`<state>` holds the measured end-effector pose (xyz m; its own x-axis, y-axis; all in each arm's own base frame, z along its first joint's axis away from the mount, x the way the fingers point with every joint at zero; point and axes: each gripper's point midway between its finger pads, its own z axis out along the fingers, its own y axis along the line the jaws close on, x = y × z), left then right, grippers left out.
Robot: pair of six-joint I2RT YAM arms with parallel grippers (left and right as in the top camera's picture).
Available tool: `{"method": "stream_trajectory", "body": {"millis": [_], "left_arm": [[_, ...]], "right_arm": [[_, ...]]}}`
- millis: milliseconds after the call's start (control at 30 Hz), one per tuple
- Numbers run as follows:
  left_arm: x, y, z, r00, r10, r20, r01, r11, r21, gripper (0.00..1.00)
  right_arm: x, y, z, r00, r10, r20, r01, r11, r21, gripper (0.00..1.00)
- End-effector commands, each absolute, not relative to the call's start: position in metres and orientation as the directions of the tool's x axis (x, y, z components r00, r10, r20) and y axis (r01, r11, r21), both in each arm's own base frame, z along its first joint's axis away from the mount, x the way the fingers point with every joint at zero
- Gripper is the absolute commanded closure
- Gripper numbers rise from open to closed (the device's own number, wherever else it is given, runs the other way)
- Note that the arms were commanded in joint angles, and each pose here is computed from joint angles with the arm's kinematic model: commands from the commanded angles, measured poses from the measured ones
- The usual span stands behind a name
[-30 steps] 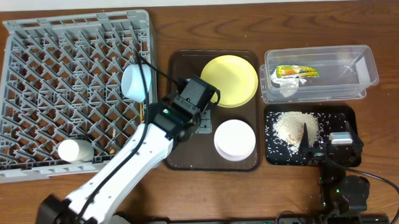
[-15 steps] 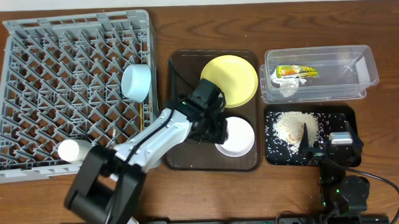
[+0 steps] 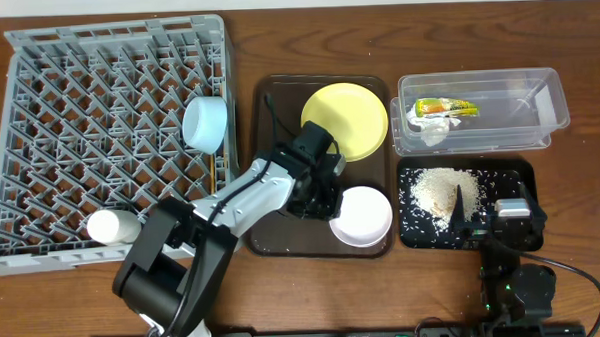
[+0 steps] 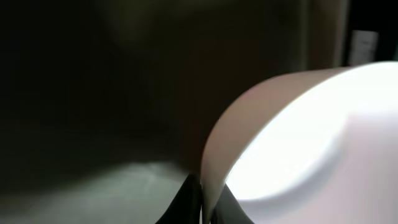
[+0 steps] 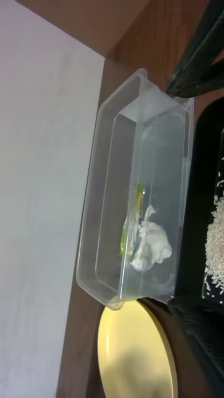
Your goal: Sort waste into correct bins and load items into the dishwasher
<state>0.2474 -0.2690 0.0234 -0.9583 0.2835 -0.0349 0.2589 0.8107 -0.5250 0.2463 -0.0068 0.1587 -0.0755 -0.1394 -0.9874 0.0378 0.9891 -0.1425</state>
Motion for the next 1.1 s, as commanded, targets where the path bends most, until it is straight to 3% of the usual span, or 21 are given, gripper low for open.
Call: {"method": "stream_trajectory", "body": {"millis": [0, 200, 333, 433, 600, 700, 900, 1067], "left_arm": [[0.256, -0.266, 0.055, -0.962, 0.265, -0.064, 0.248, 0.753, -0.61, 0.92], [0.291, -0.192, 0.113, -0.982, 0.063, -0.178, 0.15, 0.833, -0.532, 0.92], [0.3, -0.098, 0.148, -0.944, -0.126, -0.304, -0.024, 0.948, -0.317, 0.92], [0.293, -0.025, 0.173, -0.877, -0.233, -0.42, -0.198, 0.972, -0.127, 0.92], [0.259, 0.069, 0.212, -0.77, -0.276, -0.575, -0.464, 0.861, 0.209, 0.92], [0.24, 0.099, 0.224, -0.768, -0.249, -0.59, -0.533, 0.759, 0.374, 0.92], [0.233, 0.118, 0.224, -0.738, -0.288, -0.61, -0.622, 0.64, 0.451, 0.92], [0.247, 0.117, 0.205, -0.791, -0.269, -0.549, -0.578, 0.622, 0.528, 0.92]], "right_arm": [[0.246, -0.009, 0.158, -0.075, -0.129, -0.989, 0.049, 0.99, -0.132, 0.01], [0.246, -0.009, 0.158, -0.075, -0.129, -0.989, 0.049, 0.99, -0.132, 0.01], [0.246, -0.009, 0.158, -0.075, -0.129, -0.989, 0.049, 0.99, -0.133, 0.01], [0.246, -0.009, 0.158, -0.075, -0.129, -0.989, 0.049, 0.99, -0.132, 0.01], [0.246, -0.009, 0.158, -0.075, -0.129, -0.989, 0.049, 0.99, -0.132, 0.01], [0.246, -0.009, 0.158, -0.075, -0.129, -0.989, 0.049, 0.99, -0.132, 0.01], [0.246, -0.009, 0.158, -0.075, -0.129, -0.989, 0.049, 0.99, -0.132, 0.01], [0.246, -0.009, 0.158, -0.075, -0.129, -0.989, 0.049, 0.99, -0.132, 0.01]]}}
